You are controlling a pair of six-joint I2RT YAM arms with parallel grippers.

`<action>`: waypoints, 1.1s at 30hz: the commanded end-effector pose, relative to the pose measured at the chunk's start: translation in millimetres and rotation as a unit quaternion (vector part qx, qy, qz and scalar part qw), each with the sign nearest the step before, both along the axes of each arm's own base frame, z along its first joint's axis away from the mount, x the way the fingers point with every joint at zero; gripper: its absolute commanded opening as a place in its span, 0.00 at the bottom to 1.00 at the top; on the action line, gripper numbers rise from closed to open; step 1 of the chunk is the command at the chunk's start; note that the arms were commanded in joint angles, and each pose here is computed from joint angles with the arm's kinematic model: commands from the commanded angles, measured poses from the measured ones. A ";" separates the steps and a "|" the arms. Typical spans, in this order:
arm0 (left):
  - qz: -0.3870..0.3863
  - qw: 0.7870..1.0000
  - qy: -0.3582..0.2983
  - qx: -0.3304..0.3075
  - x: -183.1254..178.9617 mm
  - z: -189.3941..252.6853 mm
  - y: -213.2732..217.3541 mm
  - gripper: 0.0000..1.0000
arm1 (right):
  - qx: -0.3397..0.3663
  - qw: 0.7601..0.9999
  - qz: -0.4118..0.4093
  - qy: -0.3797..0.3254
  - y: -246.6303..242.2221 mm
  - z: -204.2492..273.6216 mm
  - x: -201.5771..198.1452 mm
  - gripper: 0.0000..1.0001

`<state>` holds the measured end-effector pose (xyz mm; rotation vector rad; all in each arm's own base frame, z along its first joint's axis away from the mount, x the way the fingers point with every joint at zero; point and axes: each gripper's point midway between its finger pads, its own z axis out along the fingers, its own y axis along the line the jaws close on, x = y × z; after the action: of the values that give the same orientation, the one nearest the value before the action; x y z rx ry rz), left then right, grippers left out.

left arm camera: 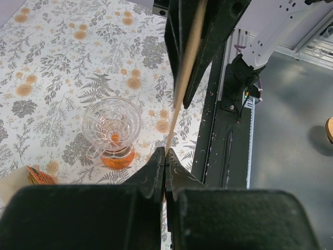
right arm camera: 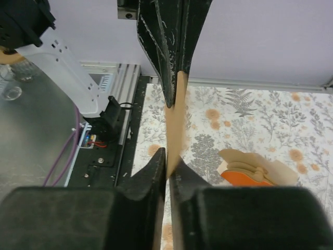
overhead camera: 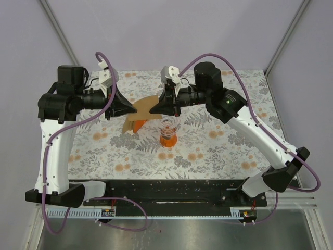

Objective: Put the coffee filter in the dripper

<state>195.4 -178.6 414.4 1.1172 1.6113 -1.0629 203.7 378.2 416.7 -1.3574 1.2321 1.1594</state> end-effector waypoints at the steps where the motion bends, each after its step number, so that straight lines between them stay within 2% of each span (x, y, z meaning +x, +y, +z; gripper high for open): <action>1: -0.022 0.999 -0.031 -0.014 -13.7 16.0 -2.6 0.07 | 0.028 0.999 0.036 -0.013 -0.9 22.6 -12.4 0.00; 2: -0.021 0.999 -0.032 -0.013 -13.7 16.4 -2.4 0.26 | 0.028 0.999 0.036 -0.015 -0.5 22.6 -11.6 0.00; 4: -0.011 0.999 -0.041 -0.006 -11.1 18.2 -0.4 0.85 | 0.029 0.999 0.034 -0.024 -3.5 23.7 -13.2 0.00; 5: -0.003 0.999 -0.053 0.000 -9.4 21.8 1.3 0.99 | 0.030 0.998 0.035 -0.031 -5.1 25.6 -15.2 0.00; 8: 0.035 0.994 -0.101 0.022 -2.0 37.2 9.4 0.99 | 0.034 0.998 0.028 -0.049 -10.6 29.4 -16.0 0.00; 11: 0.047 0.985 -0.163 0.016 -10.1 71.6 12.7 0.99 | 0.034 0.997 0.022 -0.059 -12.8 33.7 -15.6 0.00; 13: 0.055 0.986 -0.159 0.000 -14.9 89.1 11.8 0.99 | 0.036 0.997 0.019 -0.065 -13.8 37.1 -15.3 0.00; 15: 0.069 0.992 -0.109 -0.013 -10.0 87.3 9.7 0.99 | 0.039 0.997 0.016 -0.069 -14.8 40.0 -15.4 0.00; 18: 0.000 0.997 -0.054 -0.054 -14.9 81.1 -4.1 0.99 | 0.040 0.997 0.011 -0.071 -15.8 43.6 -14.7 0.00; 20: -0.006 0.997 -0.047 -0.062 -16.2 85.2 -5.7 0.99 | 0.042 0.997 0.003 -0.070 -17.0 46.1 -12.9 0.00; 21: 0.015 0.996 -0.064 -0.052 -12.0 86.8 -2.5 0.99 | 0.044 0.997 0.000 -0.070 -17.9 48.3 -13.6 0.00; 23: 0.065 0.991 -0.113 -0.020 -4.4 84.4 8.6 0.93 | 0.046 0.997 -0.008 -0.066 -20.7 52.0 -14.6 0.00; 27: 0.127 0.981 -0.140 0.037 10.1 67.3 27.3 0.56 | 0.059 0.997 -0.038 -0.035 -24.5 64.1 -12.1 0.00; 28: 0.131 0.979 -0.146 0.046 10.2 64.7 29.7 0.51 | 0.063 0.997 -0.047 -0.023 -24.8 67.4 -11.3 0.00; 33: 0.128 0.975 -0.171 0.065 2.0 62.3 34.6 0.53 | 0.076 0.995 -0.050 0.028 -24.6 73.5 -15.7 0.00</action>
<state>203.9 -153.9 470.7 1.0342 1.5662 -0.6986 197.7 364.3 448.5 -1.2547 1.2497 1.1536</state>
